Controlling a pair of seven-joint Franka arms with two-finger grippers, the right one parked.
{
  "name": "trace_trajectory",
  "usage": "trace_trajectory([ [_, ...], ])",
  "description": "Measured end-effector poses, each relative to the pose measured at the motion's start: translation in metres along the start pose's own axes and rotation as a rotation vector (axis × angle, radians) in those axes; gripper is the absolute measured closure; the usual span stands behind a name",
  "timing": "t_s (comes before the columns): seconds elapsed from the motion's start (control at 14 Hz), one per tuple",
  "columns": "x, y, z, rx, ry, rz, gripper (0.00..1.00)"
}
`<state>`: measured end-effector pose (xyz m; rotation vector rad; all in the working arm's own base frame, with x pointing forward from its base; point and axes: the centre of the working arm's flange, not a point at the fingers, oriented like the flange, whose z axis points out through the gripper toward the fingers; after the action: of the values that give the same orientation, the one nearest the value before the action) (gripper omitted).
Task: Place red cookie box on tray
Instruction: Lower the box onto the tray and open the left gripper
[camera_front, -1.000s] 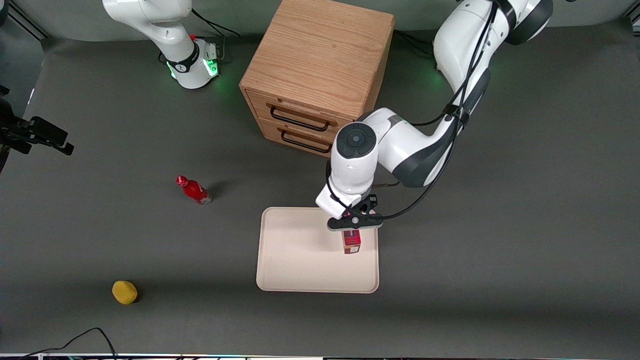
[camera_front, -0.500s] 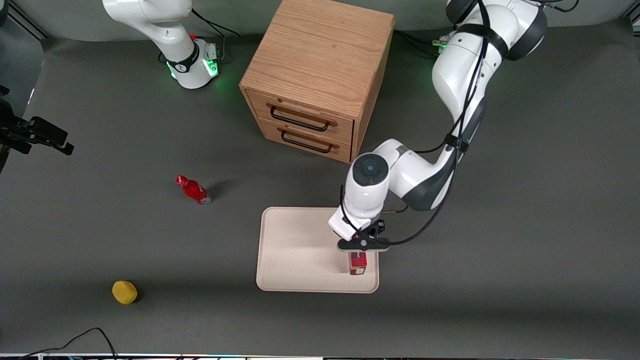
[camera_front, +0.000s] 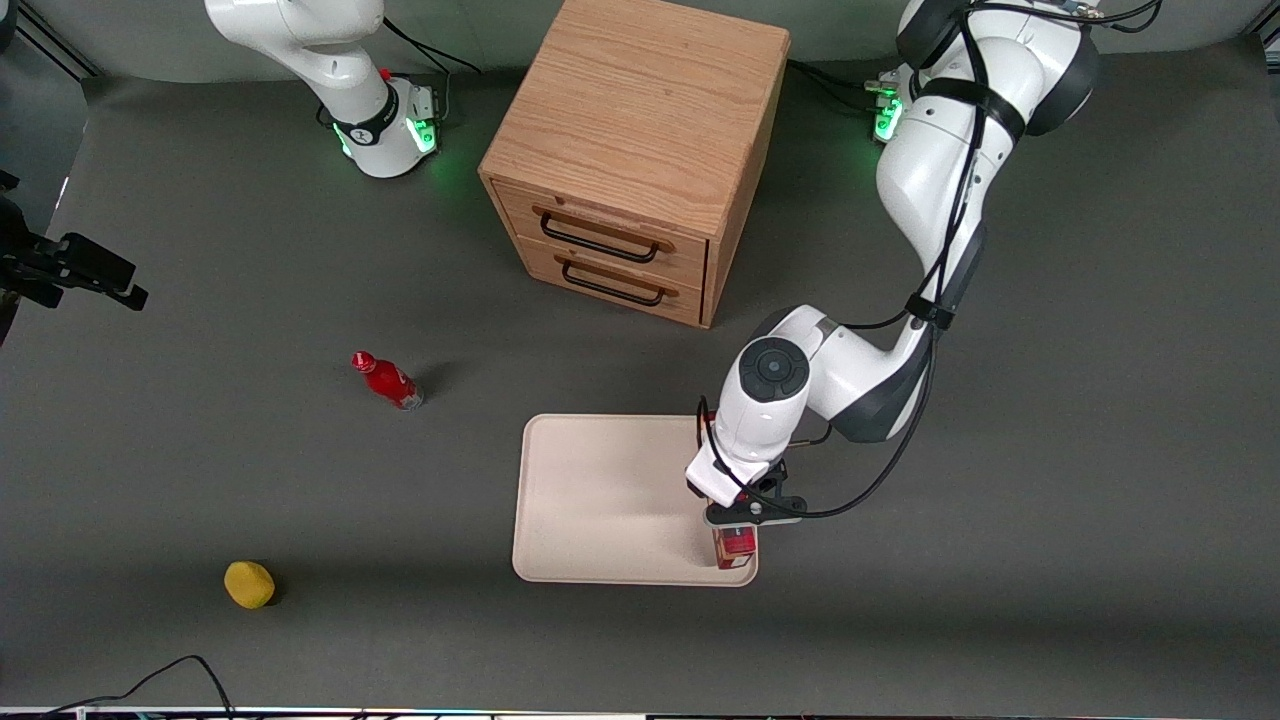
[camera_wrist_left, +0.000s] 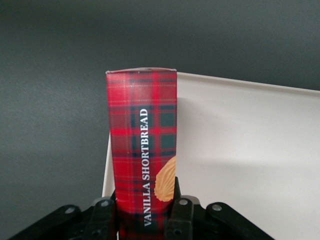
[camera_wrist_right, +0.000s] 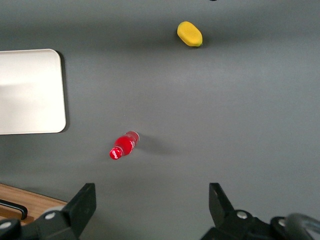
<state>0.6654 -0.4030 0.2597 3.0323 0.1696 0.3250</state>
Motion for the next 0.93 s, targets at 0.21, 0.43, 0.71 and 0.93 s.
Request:
trace_trajectory([
  [0.21, -0.004, 0.004, 0.003, -0.001, -0.006, -0.047, 0.62],
  [0.43, -0.010, 0.007, 0.009, 0.000, -0.014, -0.061, 0.60],
  [0.71, -0.018, 0.012, 0.017, 0.005, -0.027, -0.052, 0.41],
  [0.93, -0.018, 0.013, 0.017, 0.004, -0.027, -0.051, 0.14],
])
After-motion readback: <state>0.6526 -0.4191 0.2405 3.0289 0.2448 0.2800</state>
